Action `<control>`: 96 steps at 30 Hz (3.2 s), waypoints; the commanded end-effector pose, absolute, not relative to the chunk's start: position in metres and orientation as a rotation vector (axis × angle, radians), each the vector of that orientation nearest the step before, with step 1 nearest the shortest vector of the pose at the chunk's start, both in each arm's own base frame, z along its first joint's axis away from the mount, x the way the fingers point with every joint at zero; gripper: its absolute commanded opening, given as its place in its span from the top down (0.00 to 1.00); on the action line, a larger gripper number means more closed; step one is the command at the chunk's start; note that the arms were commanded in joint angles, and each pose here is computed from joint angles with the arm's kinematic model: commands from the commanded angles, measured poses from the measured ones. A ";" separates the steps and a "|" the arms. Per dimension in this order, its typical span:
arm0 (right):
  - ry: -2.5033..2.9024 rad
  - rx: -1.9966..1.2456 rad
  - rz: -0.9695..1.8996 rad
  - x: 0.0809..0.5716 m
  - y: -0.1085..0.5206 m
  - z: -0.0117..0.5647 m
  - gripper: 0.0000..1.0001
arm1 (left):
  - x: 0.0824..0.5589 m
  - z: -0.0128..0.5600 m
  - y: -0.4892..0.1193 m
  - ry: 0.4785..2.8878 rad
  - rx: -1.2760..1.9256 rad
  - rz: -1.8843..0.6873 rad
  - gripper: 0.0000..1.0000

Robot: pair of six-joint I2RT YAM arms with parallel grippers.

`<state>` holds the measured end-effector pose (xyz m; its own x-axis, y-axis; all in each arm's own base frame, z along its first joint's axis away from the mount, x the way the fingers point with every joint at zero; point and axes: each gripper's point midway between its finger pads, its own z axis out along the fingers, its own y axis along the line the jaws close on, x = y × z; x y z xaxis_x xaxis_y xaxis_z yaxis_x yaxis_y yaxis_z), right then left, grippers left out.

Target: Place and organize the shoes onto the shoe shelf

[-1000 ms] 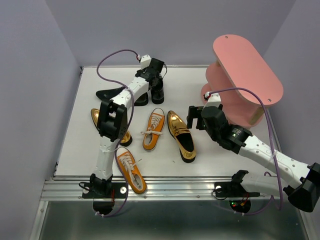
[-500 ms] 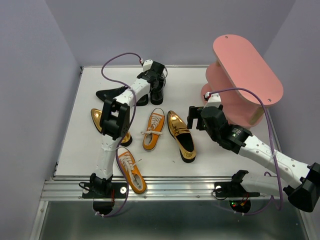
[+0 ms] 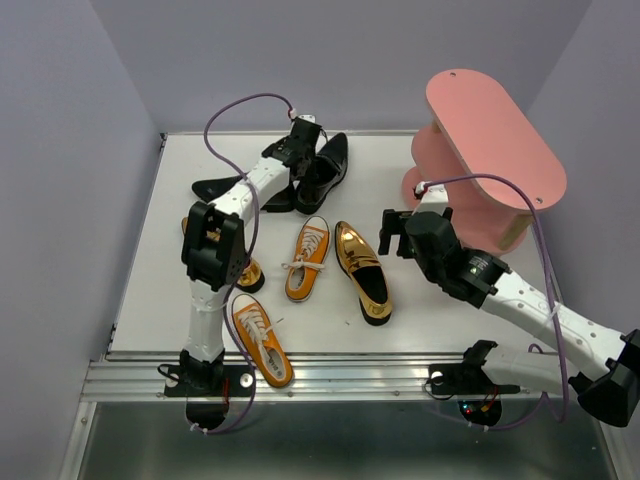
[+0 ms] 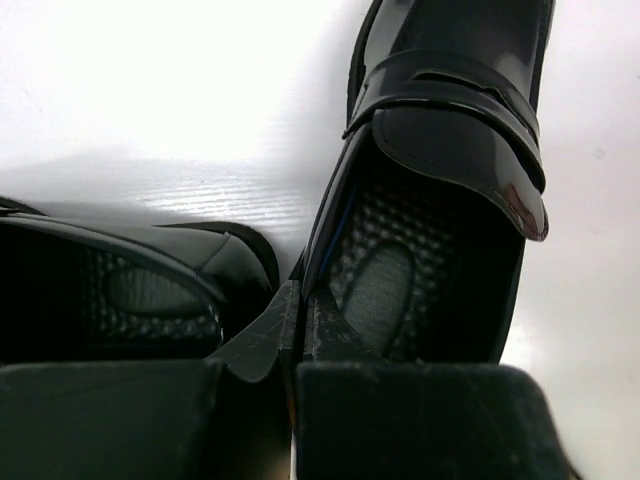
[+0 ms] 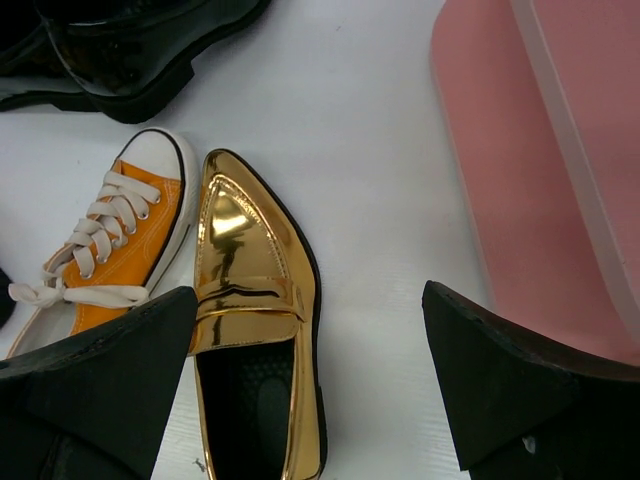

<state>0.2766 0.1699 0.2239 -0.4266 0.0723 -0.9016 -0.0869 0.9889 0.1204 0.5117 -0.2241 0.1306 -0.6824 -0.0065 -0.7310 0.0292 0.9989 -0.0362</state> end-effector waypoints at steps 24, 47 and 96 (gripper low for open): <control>1.805 0.068 0.236 0.274 0.153 0.317 0.00 | 0.404 0.261 -0.302 2.115 0.558 -0.407 1.00; 1.759 0.099 0.272 0.269 0.147 0.348 0.00 | 0.355 0.262 -0.414 1.996 0.828 -0.729 1.00; 1.779 0.110 0.303 0.260 0.143 0.339 0.00 | 0.342 0.225 -0.547 1.923 0.775 -1.029 1.00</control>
<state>0.2635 0.1437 0.3284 -0.2537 0.2047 -0.9454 -0.0834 0.9691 0.2322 0.3377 -0.5180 0.1445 -0.5783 0.3213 -0.7498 0.7450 0.5825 -0.3250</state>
